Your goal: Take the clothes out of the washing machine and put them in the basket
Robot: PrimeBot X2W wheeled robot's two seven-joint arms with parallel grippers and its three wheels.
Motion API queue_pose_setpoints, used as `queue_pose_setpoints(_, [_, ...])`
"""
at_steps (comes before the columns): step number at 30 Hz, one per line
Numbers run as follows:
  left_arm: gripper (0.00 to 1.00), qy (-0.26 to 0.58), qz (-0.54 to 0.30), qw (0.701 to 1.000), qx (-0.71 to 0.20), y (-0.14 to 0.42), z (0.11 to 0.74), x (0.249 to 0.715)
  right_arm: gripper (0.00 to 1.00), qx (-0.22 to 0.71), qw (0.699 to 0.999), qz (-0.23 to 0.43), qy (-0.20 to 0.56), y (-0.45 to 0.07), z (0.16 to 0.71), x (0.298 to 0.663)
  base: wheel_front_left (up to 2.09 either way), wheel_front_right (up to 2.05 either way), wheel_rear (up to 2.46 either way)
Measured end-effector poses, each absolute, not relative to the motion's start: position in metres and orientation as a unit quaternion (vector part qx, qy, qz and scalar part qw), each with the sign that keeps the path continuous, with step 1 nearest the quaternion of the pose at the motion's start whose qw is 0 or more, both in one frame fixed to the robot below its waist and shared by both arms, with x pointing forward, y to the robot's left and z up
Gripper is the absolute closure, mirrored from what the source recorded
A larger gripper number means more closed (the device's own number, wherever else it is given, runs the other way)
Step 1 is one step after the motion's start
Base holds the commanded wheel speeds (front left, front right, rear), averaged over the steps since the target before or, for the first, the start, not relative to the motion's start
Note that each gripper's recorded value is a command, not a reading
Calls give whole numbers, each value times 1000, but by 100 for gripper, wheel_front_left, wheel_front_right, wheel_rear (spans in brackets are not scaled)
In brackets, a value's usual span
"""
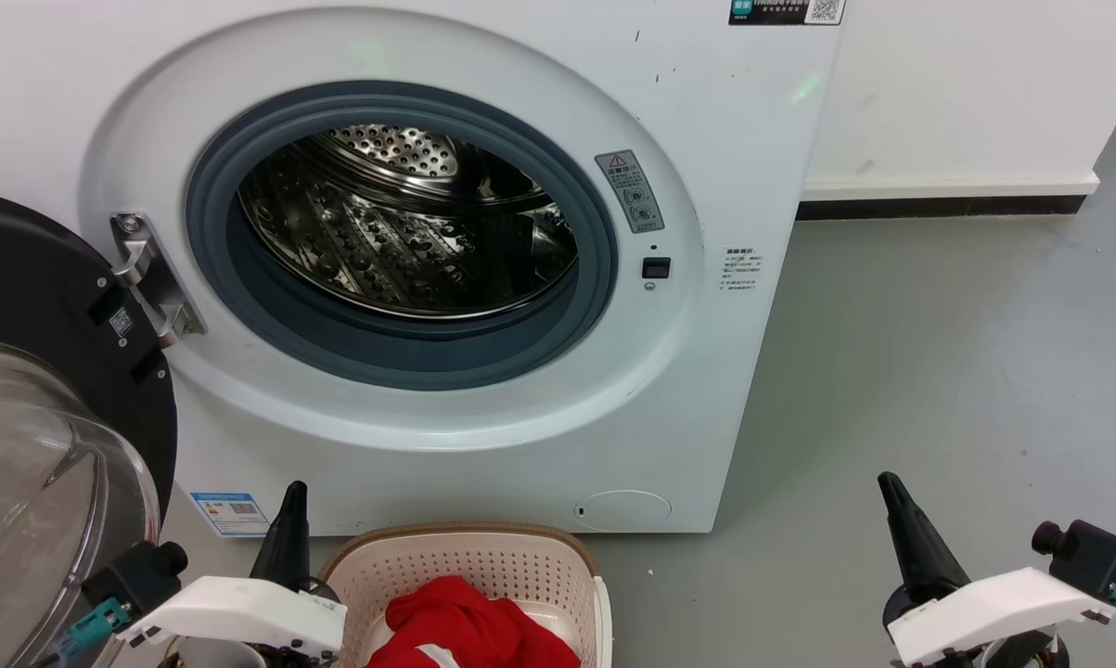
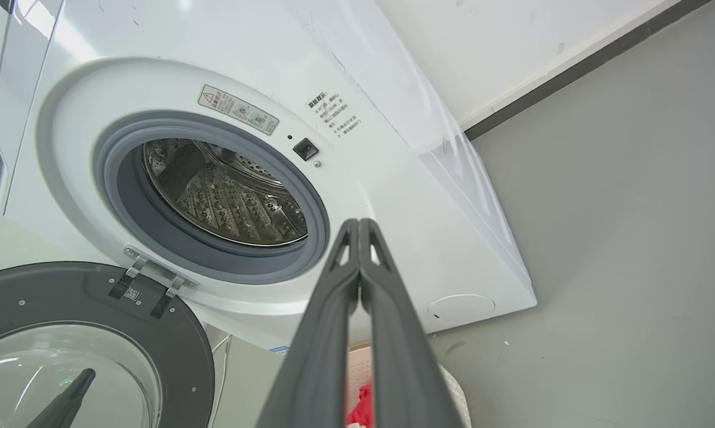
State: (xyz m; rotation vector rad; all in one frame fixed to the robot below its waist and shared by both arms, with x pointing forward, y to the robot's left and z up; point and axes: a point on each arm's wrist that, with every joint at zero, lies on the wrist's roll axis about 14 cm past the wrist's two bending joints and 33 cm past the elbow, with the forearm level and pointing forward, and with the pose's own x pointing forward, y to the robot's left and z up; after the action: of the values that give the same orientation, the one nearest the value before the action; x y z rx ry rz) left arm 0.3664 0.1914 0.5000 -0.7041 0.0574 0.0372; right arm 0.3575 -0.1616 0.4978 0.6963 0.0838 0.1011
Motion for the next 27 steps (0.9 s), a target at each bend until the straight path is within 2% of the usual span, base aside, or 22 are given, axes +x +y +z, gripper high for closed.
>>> queue_pose_setpoints(27, [100, 33, 19, 865, -500, 194, 498, 375, 100, 496, 868, 24, 32, -177, 500, 369, 0, 0, 0])
